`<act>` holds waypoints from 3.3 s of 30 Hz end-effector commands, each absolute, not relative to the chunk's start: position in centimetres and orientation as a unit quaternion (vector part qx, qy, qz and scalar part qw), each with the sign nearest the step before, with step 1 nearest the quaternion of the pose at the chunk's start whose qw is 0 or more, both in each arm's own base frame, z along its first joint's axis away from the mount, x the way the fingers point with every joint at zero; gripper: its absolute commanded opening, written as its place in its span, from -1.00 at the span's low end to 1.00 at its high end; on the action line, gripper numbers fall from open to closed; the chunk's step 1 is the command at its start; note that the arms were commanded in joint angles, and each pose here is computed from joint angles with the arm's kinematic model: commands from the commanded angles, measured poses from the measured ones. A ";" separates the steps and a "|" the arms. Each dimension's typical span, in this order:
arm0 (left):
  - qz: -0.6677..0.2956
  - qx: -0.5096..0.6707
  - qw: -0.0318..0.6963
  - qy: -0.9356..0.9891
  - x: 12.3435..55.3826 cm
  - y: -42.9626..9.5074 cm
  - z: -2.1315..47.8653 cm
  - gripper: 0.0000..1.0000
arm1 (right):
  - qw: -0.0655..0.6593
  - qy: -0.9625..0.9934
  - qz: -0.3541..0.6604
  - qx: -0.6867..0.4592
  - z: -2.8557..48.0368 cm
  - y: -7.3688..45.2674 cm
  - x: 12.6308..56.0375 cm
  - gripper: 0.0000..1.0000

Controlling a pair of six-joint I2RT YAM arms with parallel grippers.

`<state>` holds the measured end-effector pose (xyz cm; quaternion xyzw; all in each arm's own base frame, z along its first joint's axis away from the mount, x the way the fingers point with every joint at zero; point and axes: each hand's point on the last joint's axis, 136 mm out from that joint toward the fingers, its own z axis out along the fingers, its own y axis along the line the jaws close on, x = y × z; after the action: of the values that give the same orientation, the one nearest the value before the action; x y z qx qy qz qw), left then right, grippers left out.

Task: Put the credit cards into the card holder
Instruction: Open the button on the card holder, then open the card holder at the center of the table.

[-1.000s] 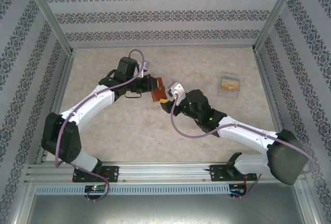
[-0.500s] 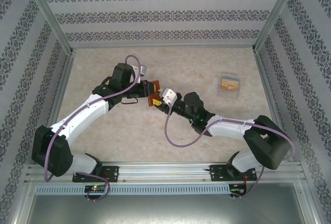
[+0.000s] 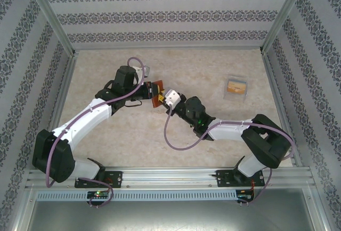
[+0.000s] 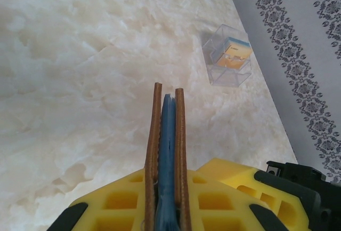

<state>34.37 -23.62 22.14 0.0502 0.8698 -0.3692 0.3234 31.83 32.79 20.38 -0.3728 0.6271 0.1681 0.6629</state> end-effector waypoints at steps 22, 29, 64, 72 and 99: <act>-0.443 0.048 0.282 0.850 33.6 -25.6 21.3 -1.00 | 0.593 0.746 0.301 -0.030 18.1 18.6 33.7 -0.97; -0.439 0.052 0.265 0.857 35.3 -26.4 18.5 -0.99 | 0.567 0.734 0.370 -0.046 20.8 19.2 32.7 -0.97; -0.518 0.096 0.188 0.829 35.3 -30.3 15.6 -1.00 | 0.195 0.888 0.413 -0.049 9.9 23.8 32.7 -0.40; -0.502 0.082 0.199 0.838 35.8 -29.9 14.5 -0.91 | 0.212 0.878 0.426 -0.059 11.7 24.2 32.8 -1.00; -0.460 0.028 0.166 0.872 36.1 -28.9 8.0 0.08 | 0.148 0.940 0.309 -0.007 9.5 20.9 30.5 -1.00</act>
<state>36.35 -28.50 6.25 0.0160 0.8862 -0.4363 0.1548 30.46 20.48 7.79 0.0047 0.9419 0.3085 0.1326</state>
